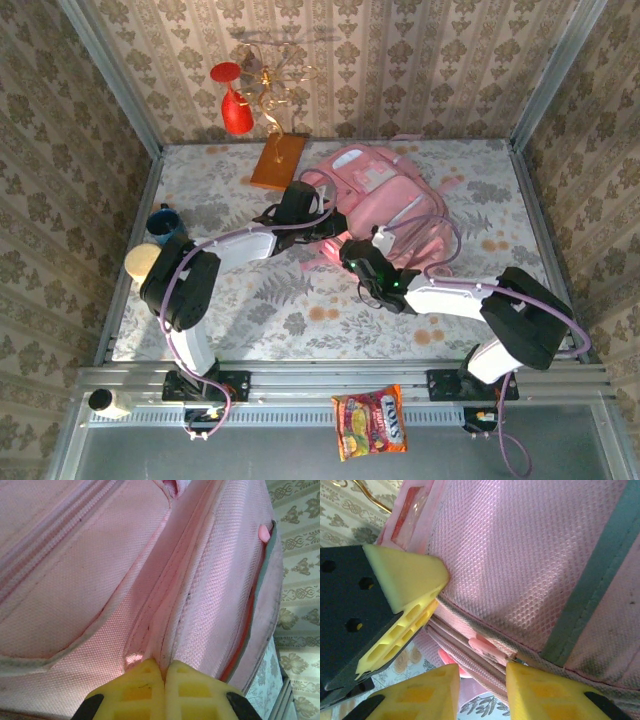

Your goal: Pack the student bag

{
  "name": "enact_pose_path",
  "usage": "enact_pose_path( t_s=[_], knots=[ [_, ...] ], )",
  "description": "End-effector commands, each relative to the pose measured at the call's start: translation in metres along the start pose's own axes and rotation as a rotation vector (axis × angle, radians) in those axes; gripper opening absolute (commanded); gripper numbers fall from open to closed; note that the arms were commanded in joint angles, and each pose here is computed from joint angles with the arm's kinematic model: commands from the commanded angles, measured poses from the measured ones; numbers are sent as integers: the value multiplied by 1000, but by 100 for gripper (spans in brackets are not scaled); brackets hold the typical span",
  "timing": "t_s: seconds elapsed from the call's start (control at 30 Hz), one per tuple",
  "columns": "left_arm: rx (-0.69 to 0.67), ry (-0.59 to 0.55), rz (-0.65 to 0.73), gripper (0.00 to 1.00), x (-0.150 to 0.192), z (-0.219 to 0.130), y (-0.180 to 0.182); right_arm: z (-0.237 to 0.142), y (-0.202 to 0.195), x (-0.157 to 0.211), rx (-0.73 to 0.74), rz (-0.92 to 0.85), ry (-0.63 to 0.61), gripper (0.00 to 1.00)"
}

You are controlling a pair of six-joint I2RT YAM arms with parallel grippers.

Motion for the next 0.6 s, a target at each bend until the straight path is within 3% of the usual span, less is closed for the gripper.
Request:
enact_pose_path(
  t_s=[0.0, 0.27, 0.57],
  knots=[
    [100, 20, 40, 0, -4, -2, -23, -7, -15, -7, 60, 28, -86, 30],
    [97, 22, 37, 0, -5, 1, -22, -21, -24, -8, 43, 71, -75, 29],
    [102, 19, 41, 0, -5, 0, -24, -8, -19, -1, 37, 83, -47, 29]
  ],
)
Point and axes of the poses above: each hand's point on the last joint's axis, 136 mm out from that joint toward the fingers, its own z axis out along the fingers, its own y axis along the line the jaws close on, x = y × z, the point moved 8 cm from there along -z, back along the fingers
